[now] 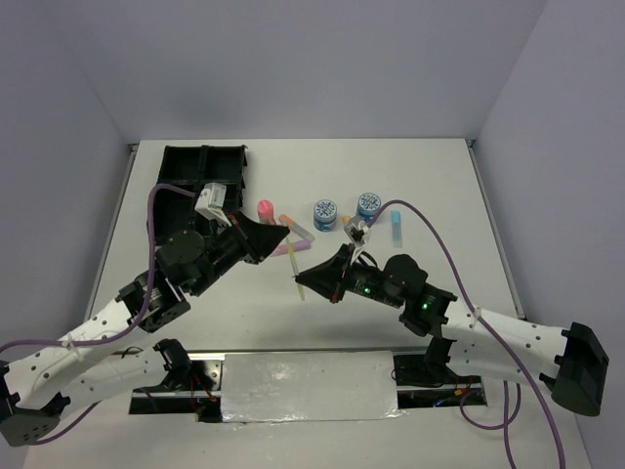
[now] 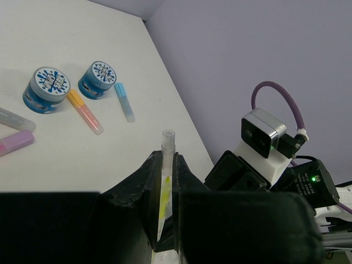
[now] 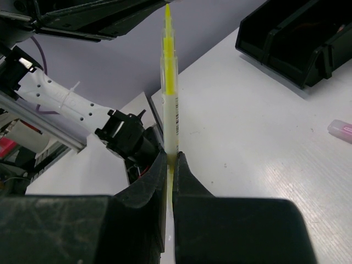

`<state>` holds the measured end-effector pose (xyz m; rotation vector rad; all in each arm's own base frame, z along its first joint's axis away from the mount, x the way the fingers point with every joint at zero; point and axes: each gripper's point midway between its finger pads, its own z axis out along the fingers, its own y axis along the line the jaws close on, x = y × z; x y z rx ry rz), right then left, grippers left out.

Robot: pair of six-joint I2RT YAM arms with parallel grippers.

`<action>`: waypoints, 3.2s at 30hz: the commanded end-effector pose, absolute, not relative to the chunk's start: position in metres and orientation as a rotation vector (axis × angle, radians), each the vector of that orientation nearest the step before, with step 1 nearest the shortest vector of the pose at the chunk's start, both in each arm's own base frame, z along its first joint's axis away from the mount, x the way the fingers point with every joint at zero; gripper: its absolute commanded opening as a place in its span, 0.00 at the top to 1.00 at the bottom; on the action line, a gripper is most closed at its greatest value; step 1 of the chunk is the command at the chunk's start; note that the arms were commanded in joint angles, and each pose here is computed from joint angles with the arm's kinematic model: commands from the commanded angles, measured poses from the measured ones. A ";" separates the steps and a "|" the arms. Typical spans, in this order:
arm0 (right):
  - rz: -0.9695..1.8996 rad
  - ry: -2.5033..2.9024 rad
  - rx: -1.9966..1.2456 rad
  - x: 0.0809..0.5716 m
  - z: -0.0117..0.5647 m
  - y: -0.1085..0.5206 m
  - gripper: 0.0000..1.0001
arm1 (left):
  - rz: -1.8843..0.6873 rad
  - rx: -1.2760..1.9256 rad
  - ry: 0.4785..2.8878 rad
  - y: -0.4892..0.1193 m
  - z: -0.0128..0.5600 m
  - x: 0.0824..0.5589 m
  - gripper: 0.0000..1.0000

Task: Sort the stationery into containers
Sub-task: Close the pen cap on the pen.

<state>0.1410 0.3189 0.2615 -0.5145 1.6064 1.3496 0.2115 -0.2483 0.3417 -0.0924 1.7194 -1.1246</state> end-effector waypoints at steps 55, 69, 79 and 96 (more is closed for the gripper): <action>1.445 1.310 -0.482 0.165 0.369 0.287 1.00 | -1.200 0.196 1.730 -0.290 0.305 0.201 1.00; 1.351 1.250 -0.453 0.178 0.373 0.280 1.00 | -1.297 0.211 1.734 -0.302 0.307 0.194 1.00; 1.313 1.158 -0.422 0.188 0.407 0.268 1.00 | -1.302 0.215 1.778 -0.305 0.286 0.189 1.00; 1.364 1.064 -0.424 0.189 0.448 0.266 1.00 | -1.310 0.235 1.802 -0.311 0.272 0.185 1.00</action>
